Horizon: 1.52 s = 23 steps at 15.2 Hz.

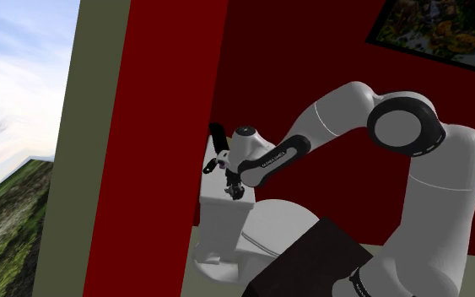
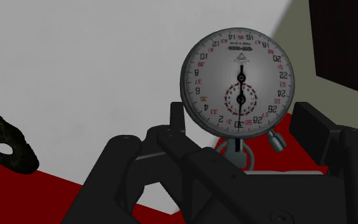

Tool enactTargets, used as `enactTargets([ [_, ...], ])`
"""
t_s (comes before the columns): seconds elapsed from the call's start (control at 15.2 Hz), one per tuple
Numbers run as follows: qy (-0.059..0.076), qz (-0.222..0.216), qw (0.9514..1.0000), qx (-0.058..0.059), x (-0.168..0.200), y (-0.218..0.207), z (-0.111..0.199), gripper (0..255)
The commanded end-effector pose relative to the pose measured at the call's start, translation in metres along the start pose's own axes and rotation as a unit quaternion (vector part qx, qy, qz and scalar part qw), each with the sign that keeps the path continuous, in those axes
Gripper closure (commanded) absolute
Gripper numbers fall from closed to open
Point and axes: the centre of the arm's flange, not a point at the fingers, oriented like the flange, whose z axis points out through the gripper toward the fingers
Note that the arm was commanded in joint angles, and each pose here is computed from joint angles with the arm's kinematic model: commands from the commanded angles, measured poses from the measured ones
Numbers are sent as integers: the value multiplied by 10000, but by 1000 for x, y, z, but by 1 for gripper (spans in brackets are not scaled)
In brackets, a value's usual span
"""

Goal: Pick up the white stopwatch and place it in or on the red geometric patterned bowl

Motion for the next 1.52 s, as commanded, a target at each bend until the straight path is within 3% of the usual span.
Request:
enactTargets([
  [0.0,-1,0,10000,1,-2,1,-10,255],
  [1.45,-1,0,10000,1,-14,10,-125,255],
])
